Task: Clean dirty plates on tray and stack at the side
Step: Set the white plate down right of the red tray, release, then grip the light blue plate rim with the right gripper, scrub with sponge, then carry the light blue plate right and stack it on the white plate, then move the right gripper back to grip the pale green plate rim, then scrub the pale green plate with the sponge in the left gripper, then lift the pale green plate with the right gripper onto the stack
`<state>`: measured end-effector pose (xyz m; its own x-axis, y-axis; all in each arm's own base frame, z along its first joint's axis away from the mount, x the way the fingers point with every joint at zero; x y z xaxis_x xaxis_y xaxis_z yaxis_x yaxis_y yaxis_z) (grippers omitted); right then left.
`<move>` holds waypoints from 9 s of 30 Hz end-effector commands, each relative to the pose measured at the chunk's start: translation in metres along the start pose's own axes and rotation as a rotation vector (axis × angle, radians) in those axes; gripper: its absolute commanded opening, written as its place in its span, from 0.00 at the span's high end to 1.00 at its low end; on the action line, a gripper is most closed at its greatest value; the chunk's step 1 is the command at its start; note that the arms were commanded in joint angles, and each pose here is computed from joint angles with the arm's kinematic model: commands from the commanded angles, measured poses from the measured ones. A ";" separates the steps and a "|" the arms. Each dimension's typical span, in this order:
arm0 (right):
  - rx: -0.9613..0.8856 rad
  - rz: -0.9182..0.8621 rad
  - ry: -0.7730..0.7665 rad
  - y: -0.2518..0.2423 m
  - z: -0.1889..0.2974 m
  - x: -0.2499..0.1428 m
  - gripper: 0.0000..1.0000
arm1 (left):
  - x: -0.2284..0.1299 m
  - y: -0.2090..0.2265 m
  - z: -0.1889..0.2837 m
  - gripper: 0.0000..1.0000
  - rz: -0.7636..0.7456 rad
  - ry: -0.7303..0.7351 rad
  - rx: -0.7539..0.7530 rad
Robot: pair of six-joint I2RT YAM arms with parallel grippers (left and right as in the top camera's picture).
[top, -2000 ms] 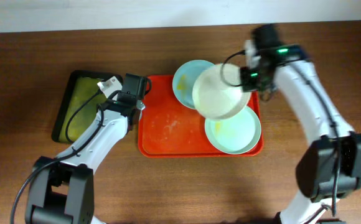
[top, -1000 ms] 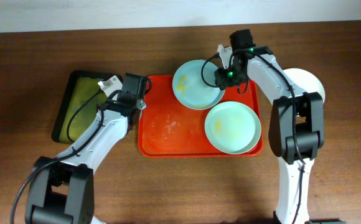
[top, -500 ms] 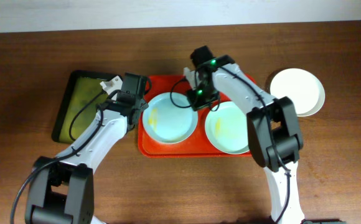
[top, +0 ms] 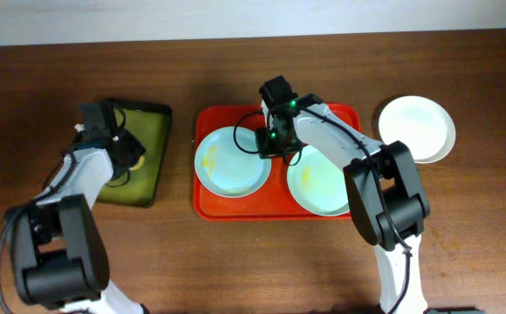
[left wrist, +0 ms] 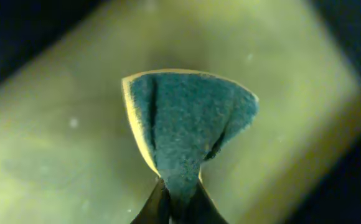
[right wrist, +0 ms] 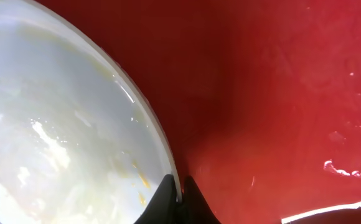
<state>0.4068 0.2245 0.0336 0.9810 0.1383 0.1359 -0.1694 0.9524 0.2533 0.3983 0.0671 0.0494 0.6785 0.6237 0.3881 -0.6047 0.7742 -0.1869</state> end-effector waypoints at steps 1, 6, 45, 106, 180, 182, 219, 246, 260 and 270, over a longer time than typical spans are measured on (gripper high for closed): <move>-0.126 -0.029 0.106 -0.020 -0.007 -0.020 0.96 | -0.006 0.001 -0.012 0.89 -0.016 0.032 0.001; -0.229 -0.022 0.111 -0.027 0.027 -0.021 0.96 | 0.020 -0.027 0.054 1.00 -0.106 -0.082 -0.167; -0.087 0.104 0.096 -0.022 -0.009 -0.009 0.96 | -0.110 -0.117 0.008 1.00 -0.549 -0.104 0.231; -0.256 0.072 0.205 -0.178 0.088 -0.049 0.23 | -0.031 -0.133 0.075 1.00 -0.216 -0.175 -0.127; 0.009 0.031 0.077 -0.026 0.004 -0.062 0.96 | -0.115 -0.157 0.105 1.00 -0.455 0.186 -0.325; 0.013 0.136 0.131 -0.034 0.010 -0.069 0.96 | -0.157 -0.173 0.081 1.00 -0.543 0.259 -0.308; 0.017 0.053 0.085 -0.044 0.010 -0.057 0.96 | -0.098 -0.125 0.099 1.00 -0.511 -0.073 0.079; -1.180 0.452 -0.434 0.040 0.236 0.007 0.96 | 0.035 -0.016 0.131 0.01 -0.055 -0.027 0.020; -0.514 0.499 -0.086 -0.011 0.169 0.017 0.96 | 0.035 -0.016 0.131 0.01 -0.055 -0.027 0.020; -0.055 -0.633 -0.389 -0.404 0.222 -0.045 0.96 | 0.035 -0.016 0.131 0.01 -0.055 -0.027 0.020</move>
<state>0.4147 -0.2145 0.1684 0.8325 -0.4315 0.3475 0.3450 0.8945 0.2842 0.3761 0.0616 0.1805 0.7002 0.5819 0.4136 -0.5811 0.8011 -0.1433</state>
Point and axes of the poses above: each gripper's point midway between its finger pads, its own z axis back along the fingers, its own y axis along the line the jaws close on, x = y × z, the point moved 3 cm from there along z, back along the fingers, and after that the axes turned 1 degree about -z, right-handed, at the moved point
